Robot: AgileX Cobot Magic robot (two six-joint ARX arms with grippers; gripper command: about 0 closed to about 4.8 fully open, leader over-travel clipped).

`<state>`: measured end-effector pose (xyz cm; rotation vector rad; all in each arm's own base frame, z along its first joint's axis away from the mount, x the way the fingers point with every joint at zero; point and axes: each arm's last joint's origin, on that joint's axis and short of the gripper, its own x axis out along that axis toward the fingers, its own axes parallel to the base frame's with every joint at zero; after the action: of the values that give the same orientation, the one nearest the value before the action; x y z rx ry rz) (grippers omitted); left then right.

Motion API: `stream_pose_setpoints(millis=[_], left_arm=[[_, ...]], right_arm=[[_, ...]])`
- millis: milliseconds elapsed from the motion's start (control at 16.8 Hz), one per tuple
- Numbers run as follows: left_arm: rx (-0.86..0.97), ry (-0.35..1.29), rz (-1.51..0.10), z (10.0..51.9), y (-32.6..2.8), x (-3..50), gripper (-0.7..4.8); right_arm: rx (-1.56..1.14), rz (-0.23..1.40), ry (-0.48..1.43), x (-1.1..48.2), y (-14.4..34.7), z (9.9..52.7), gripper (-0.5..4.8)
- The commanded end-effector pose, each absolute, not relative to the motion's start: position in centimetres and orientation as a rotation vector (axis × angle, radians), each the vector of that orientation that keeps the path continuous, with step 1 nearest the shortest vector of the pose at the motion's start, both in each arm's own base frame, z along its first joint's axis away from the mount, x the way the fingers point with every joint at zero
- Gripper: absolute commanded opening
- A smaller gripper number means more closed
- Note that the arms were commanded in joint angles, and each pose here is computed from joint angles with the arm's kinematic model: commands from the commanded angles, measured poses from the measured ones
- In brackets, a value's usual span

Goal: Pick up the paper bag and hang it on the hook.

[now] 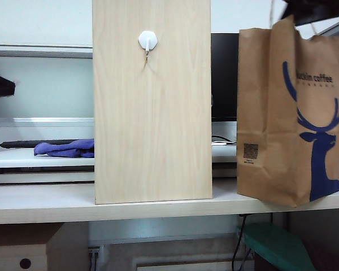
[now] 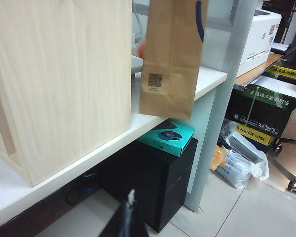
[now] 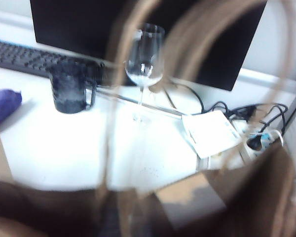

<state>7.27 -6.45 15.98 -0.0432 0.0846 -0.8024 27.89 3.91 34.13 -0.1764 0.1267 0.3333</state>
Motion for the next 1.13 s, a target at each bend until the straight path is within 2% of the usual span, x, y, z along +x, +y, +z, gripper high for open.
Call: stream_pose_setpoints(millis=[59,297,535,653,891,1129], left_arm=[[-0.044,0.070,-0.806,16.1,-6.4,7.3,-0.06],[-0.044,0.070,-0.806,16.1,-6.4,7.3,-0.06],[-0.044,0.070,-0.806,16.1,-6.4,7.3,-0.06],[-0.044,0.070,-0.806,16.1,-6.4,7.3,-0.05],[-0.044,0.070,-0.806,16.1,-6.4,7.3,-0.05],[-0.044,0.070,-0.806,16.1,-6.4,7.3,-0.05]], right_arm=[[-0.167,0.328,0.067,26.6,3.8,35.8,-0.06],[-0.089,0.372,0.055,19.9,3.1,38.9,-0.06],[0.016,0.437,0.135,13.1,2.6,39.5,-0.06],[0.048,0.522,0.178,10.7,2.9,39.2,-0.06],[0.101,0.657,0.222,9.9,4.6,39.1,-0.06],[0.064,0.793,0.315,11.9,9.3,37.8,-0.06]])
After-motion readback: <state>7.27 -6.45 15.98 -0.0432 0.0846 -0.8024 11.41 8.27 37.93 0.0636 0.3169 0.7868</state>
